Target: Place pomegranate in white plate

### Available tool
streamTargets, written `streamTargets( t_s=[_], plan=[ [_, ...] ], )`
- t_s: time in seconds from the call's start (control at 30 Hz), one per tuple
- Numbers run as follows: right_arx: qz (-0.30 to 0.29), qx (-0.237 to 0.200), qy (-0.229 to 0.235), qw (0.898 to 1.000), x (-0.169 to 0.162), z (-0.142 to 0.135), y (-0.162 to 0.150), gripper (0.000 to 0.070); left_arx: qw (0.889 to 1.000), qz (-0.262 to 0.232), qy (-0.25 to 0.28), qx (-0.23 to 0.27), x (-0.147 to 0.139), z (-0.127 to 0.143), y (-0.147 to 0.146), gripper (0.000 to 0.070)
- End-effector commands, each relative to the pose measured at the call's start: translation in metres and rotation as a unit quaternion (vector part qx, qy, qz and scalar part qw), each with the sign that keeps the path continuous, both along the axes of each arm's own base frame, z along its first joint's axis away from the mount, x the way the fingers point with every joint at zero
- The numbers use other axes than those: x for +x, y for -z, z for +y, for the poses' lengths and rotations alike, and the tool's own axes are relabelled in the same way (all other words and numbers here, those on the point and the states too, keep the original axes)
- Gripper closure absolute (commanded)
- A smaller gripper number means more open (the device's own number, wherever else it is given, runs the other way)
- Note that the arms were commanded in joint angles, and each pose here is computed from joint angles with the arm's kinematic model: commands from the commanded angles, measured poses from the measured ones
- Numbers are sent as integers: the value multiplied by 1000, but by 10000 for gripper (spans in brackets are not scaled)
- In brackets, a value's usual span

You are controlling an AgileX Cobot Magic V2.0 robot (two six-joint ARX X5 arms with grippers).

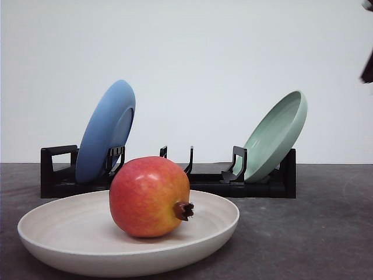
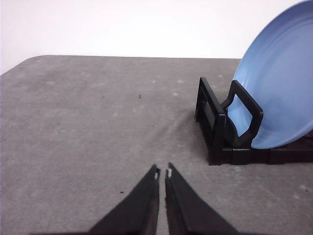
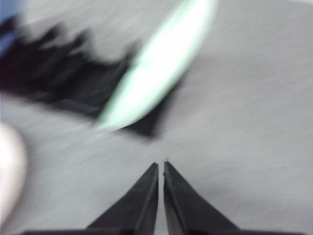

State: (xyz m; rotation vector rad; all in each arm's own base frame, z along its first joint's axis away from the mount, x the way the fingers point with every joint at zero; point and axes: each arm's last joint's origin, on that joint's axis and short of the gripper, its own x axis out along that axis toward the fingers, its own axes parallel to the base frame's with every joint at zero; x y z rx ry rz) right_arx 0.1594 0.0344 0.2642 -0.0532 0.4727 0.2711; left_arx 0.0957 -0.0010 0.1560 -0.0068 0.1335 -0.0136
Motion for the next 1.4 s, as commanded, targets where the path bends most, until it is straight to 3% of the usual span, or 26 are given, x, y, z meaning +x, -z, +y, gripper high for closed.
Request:
streamTargets(
  t_s=[0.0, 0.23, 0.53, 0.9, 1.37],
  plan=[
    [-28, -18, 19, 999, -4, -4, 5, 686, 1000, -2, 2, 7, 1, 0, 2, 700],
    [-119, -1, 53, 991, -32, -18, 50, 686, 1000, -2, 2, 7, 1, 0, 2, 700],
    [-185, 9, 64, 981, -58, -24, 92, 686, 1000, -2, 2, 7, 1, 0, 2, 700],
    [-216, 3, 107, 971, -62, -30, 102, 686, 1000, -2, 2, 7, 1, 0, 2, 700],
    [-217, 2, 110, 970, -62, -31, 102, 686, 1000, -2, 2, 7, 1, 0, 2, 700]
  ],
)
